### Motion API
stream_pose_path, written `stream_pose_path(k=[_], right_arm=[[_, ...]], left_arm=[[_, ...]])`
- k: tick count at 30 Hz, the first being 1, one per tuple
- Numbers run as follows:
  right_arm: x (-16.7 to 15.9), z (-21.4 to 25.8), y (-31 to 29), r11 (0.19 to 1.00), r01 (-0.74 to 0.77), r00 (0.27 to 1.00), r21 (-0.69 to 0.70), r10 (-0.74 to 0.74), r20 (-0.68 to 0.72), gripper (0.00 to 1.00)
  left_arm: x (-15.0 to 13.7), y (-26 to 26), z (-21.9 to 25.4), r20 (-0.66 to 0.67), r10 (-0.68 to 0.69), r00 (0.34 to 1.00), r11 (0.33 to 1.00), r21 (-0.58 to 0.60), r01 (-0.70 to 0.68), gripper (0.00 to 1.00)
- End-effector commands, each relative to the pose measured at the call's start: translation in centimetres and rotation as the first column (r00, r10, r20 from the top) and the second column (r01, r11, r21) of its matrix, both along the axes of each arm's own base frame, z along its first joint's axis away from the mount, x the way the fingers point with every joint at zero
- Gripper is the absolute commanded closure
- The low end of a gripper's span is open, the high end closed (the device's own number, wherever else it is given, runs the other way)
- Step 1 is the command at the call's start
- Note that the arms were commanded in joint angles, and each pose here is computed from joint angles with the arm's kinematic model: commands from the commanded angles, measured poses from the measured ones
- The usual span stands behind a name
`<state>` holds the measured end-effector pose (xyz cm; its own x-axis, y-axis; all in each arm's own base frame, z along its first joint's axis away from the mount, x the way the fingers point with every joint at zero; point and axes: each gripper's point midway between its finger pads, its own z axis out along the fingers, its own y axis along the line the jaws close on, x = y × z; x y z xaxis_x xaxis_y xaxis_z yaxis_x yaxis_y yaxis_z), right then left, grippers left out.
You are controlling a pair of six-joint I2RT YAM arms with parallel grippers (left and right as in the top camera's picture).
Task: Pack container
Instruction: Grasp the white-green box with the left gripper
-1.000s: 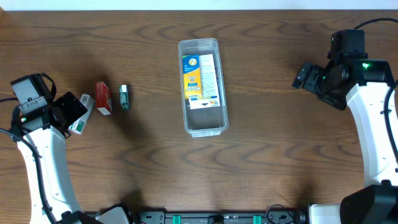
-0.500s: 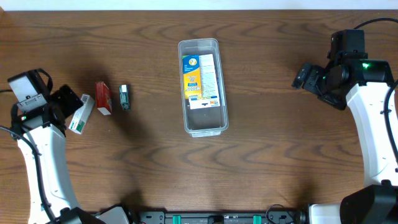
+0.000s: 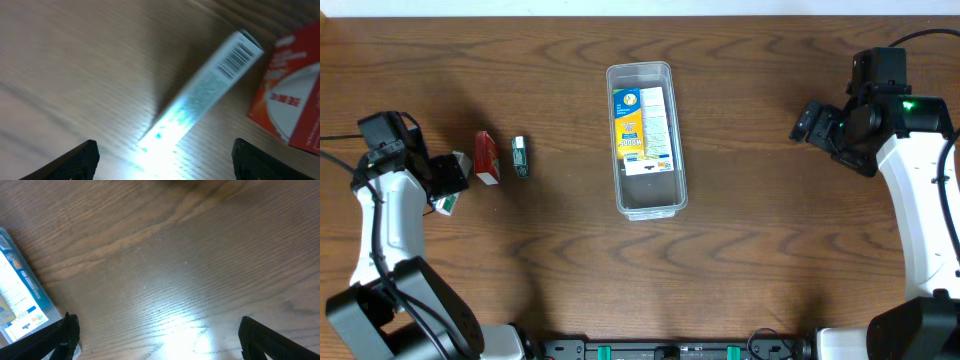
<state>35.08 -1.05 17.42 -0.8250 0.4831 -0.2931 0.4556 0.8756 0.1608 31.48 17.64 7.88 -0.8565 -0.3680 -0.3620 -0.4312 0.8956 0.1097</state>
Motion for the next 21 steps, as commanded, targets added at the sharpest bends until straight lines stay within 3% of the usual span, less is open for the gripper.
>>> stream_pose_path(k=[1,17,19,21], right_arm=[[0.0,0.4,-0.2,1.0,0.013,1.0,0.003,-0.013,0.01,0.01],[0.0,0.4,-0.2,1.0,0.013,1.0,0.003,-0.013,0.01,0.01],[0.0,0.4,-0.2,1.0,0.013,1.0,0.003,-0.013,0.01,0.01],[0.0,0.4,-0.2,1.0,0.013,1.0,0.003,-0.013,0.01,0.01]], left_arm=[[0.9,-0.6,-0.4,0.01,-0.067,0.998,0.997,-0.042,0.067,0.14],[1.0,-0.3,-5.6,-0.089,-0.084,0.993,0.994,-0.082,0.076,0.21],[1.1,-0.3,-5.8,-0.088,-0.076,0.993,0.994,-0.083,0.068,0.23],[1.4,-0.2,-5.7,-0.078,-0.069,0.995,0.995,-0.08,0.063,0.32]])
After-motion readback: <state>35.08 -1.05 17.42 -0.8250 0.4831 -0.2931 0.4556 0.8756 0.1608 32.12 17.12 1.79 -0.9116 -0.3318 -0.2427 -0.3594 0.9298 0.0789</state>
